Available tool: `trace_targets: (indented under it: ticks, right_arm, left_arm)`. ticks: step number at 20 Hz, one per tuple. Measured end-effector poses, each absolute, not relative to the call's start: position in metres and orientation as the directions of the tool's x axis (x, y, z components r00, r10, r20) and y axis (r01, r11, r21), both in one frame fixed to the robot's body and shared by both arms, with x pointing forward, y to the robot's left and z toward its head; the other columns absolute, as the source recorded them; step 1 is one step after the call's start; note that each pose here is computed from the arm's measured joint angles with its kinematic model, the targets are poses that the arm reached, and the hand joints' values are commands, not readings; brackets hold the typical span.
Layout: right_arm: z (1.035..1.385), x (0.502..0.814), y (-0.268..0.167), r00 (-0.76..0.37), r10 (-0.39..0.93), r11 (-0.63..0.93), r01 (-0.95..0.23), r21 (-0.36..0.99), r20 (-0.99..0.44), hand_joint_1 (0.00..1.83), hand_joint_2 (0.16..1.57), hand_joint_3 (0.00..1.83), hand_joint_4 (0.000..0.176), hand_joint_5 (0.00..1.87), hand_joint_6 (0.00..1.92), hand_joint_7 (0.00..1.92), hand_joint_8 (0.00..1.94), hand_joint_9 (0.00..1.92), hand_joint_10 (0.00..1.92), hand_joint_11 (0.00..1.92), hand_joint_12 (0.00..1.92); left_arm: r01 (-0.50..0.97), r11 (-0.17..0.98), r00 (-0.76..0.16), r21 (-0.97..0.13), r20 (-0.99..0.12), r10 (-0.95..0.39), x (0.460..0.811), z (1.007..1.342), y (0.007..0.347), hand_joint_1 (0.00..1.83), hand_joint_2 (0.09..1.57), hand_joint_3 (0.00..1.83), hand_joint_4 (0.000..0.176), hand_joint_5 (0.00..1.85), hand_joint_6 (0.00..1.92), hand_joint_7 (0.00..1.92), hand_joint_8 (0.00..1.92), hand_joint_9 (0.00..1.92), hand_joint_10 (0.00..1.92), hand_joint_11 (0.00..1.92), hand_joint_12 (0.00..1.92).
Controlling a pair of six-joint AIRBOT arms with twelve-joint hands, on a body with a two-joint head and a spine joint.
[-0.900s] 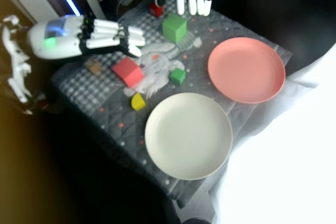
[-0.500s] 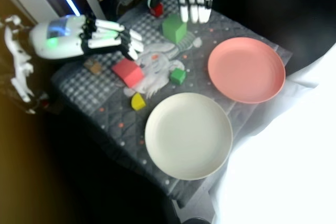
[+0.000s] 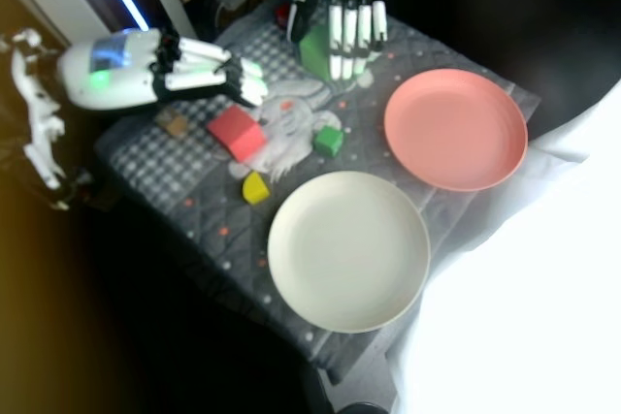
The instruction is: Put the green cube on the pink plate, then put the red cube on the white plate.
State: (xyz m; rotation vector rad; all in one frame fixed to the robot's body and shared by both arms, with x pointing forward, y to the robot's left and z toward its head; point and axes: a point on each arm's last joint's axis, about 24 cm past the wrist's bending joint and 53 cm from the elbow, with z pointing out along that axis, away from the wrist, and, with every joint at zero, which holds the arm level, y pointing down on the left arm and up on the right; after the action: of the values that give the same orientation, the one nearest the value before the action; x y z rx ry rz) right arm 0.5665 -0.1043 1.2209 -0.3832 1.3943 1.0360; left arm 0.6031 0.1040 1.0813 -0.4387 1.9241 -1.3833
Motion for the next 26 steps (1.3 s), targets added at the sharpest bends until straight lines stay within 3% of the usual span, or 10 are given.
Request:
trace_targets:
  ticks: [2,3,6,9,12,14,18,19,21,26]
  right_arm:
    - [1.221,0.567,-0.104,-0.152,0.368,0.534,-0.774,0.342,-0.918,0.66,0.96,0.00,0.000,0.47,0.15,0.51,0.00,0.25,0.36,0.00,0.95]
    - [1.221,0.567,-0.104,-0.151,0.368,0.534,-0.774,0.341,-0.918,0.67,0.97,0.01,0.000,0.47,0.14,0.52,0.01,0.26,0.37,0.00,0.98]
    - [1.221,0.567,-0.104,-0.151,0.368,0.533,-0.774,0.341,-0.917,0.66,0.97,0.00,0.000,0.49,0.14,0.49,0.00,0.21,0.35,0.00,0.85]
    - [1.221,0.567,-0.104,-0.151,0.368,0.533,-0.774,0.341,-0.918,0.67,0.98,0.00,0.000,0.50,0.16,0.49,0.00,0.22,0.37,0.00,0.93]
    - [1.220,0.568,-0.104,-0.149,0.367,0.535,-0.773,0.340,-0.918,0.64,0.97,0.00,0.000,0.49,0.16,0.52,0.01,0.23,0.37,0.00,0.88]
    - [1.219,0.569,-0.103,-0.154,0.369,0.532,-0.773,0.345,-0.916,0.62,0.97,0.00,0.000,0.48,0.15,0.48,0.00,0.21,0.37,0.00,0.95]
    - [1.215,0.570,-0.101,-0.166,0.376,0.525,-0.772,0.358,-0.911,0.63,0.97,0.00,0.000,0.49,0.15,0.49,0.00,0.19,0.44,0.00,1.05]
    - [1.215,0.571,-0.101,-0.167,0.376,0.526,-0.771,0.359,-0.911,0.63,0.98,0.00,0.000,0.50,0.16,0.50,0.01,0.21,0.46,0.00,1.10]
    - [1.215,0.571,-0.101,-0.169,0.380,0.523,-0.772,0.362,-0.909,0.60,0.98,0.00,0.000,0.50,0.16,0.52,0.01,0.21,0.45,0.00,1.06]
    - [1.213,0.573,-0.100,-0.181,0.387,0.517,-0.769,0.376,-0.904,0.61,0.99,0.00,0.000,0.52,0.12,0.55,0.01,0.25,0.35,0.00,0.92]
  left_arm:
    - [0.122,0.367,-0.682,-0.922,-0.346,-0.645,0.606,1.080,0.105,0.99,1.20,0.01,0.000,0.66,0.08,0.79,0.08,0.54,1.04,0.43,1.64]
    - [0.117,0.366,-0.679,-0.923,-0.343,-0.649,0.608,1.080,0.107,1.27,1.21,0.02,0.000,0.61,1.03,0.76,1.07,0.83,1.33,0.69,1.55]
    - [0.104,0.357,-0.668,-0.928,-0.331,-0.667,0.612,1.081,0.111,1.21,1.25,0.00,0.000,0.65,1.30,0.80,1.43,0.88,1.41,0.83,1.70]
    - [0.115,0.345,-0.661,-0.931,-0.331,-0.673,0.611,1.086,0.111,1.34,1.22,0.00,0.000,0.64,1.26,0.78,1.32,0.83,1.53,0.67,1.71]
    - [0.155,0.333,-0.628,-0.930,-0.353,-0.693,0.617,1.105,0.122,1.36,1.19,0.00,0.000,0.66,1.20,0.84,1.22,0.93,1.44,0.86,1.71]
    - [0.212,0.296,-0.581,-0.931,-0.363,-0.728,0.629,1.133,0.130,1.19,1.24,0.00,0.000,0.63,1.36,0.86,1.35,0.94,1.31,0.86,1.74]
    - [0.283,0.251,-0.514,-0.925,-0.368,-0.775,0.648,1.168,0.142,1.33,1.24,0.00,0.000,0.66,1.32,0.76,1.37,0.68,1.58,0.44,1.72]
    - [0.291,0.255,-0.506,-0.922,-0.374,-0.777,0.652,1.171,0.144,1.17,1.27,0.00,0.000,0.67,1.41,0.72,1.42,0.58,1.27,0.35,1.70]
    - [0.300,0.254,-0.474,-0.919,-0.375,-0.796,0.670,1.182,0.150,1.15,1.26,0.00,0.000,0.68,1.38,0.77,1.39,0.69,1.10,0.51,1.58]
    - [0.278,0.272,-0.430,-0.921,-0.373,-0.822,0.712,1.190,0.155,1.21,1.20,0.00,0.000,0.77,1.13,0.87,1.38,0.80,1.33,0.69,1.74]
